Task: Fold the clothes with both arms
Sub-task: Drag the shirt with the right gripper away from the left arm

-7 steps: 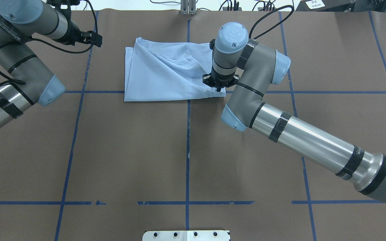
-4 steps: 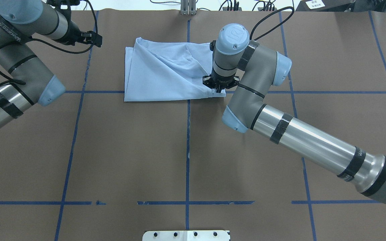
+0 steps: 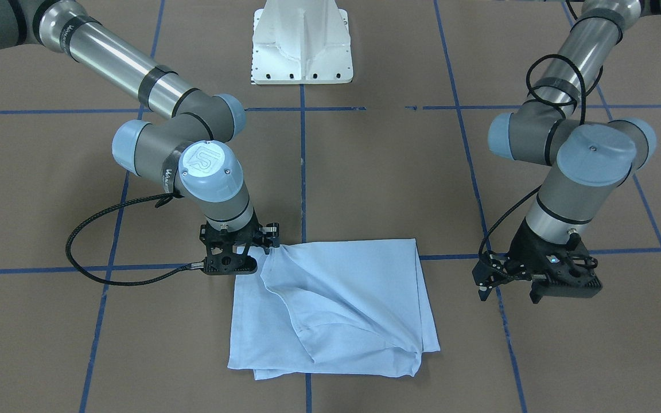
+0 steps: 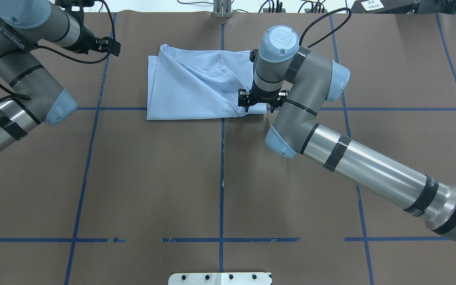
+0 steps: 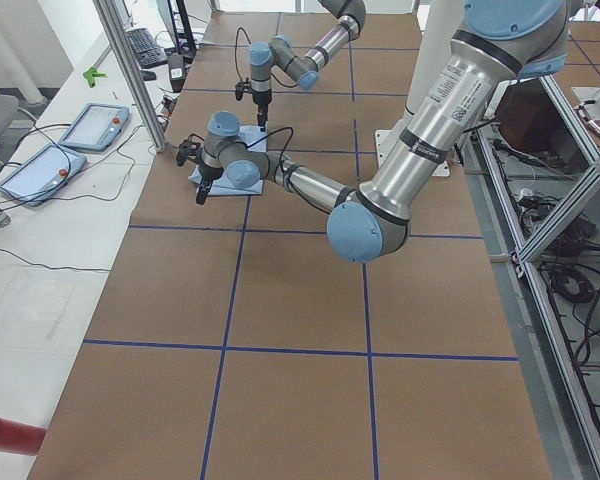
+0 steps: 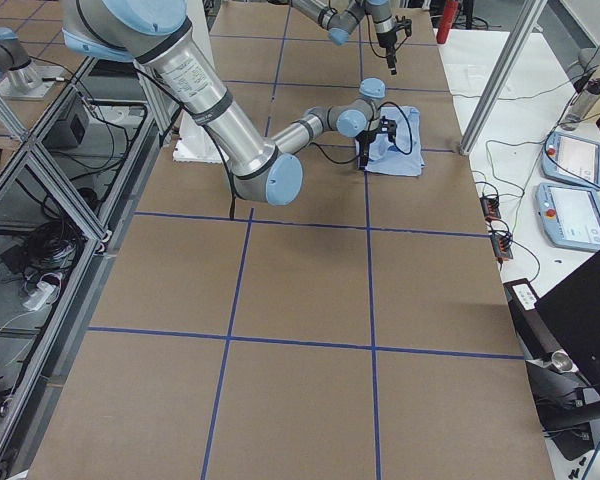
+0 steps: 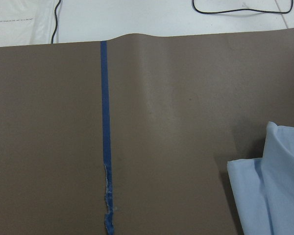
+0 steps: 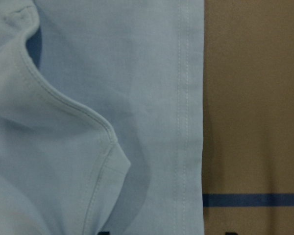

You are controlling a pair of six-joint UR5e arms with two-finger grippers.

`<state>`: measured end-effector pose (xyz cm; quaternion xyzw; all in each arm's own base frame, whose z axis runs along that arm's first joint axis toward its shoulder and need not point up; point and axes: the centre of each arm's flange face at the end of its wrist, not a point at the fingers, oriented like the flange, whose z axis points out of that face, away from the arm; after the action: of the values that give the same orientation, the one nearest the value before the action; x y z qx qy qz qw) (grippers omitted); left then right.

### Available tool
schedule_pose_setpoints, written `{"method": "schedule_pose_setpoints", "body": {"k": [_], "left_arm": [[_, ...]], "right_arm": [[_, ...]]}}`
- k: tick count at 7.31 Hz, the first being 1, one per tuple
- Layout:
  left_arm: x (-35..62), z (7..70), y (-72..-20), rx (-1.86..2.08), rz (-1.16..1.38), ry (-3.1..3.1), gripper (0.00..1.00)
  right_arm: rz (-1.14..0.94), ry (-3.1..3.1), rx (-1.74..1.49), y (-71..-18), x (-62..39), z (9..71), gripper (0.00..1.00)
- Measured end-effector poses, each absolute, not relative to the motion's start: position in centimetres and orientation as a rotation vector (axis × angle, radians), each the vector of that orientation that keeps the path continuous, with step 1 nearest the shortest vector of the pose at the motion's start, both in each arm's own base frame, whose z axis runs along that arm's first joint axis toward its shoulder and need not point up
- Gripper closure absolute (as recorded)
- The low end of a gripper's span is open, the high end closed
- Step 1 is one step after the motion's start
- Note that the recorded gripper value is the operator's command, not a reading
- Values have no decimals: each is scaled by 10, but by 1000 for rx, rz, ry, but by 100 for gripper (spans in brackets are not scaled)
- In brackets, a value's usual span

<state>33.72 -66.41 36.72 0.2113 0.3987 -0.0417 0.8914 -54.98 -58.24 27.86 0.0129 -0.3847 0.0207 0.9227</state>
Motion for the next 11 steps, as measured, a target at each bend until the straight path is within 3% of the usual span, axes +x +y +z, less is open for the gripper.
{"method": "schedule_pose_setpoints", "body": {"k": [1,2,3,4,5,6,11], "left_arm": [[337,368,-664,438,-87,827,0],[338,368,-664,436,-87,827,0],[338,368,-664,436,-88,827,0],[338,368,-664,436,-88,827,0],[338,367,-664,437,-88,828,0],[339,368,-664,437,-88,827,0],[341,370,-666,432,-87,824,0]], "right_arm": [[43,-782,21,-580,-550,285,0],[41,-776,16,-577,-551,289,13],[41,-774,14,-576,-553,291,37],[43,-774,13,-575,-554,290,69],[43,-776,14,-575,-554,289,93],[42,-778,16,-575,-555,289,100],[38,-785,19,-575,-554,285,100]]}}
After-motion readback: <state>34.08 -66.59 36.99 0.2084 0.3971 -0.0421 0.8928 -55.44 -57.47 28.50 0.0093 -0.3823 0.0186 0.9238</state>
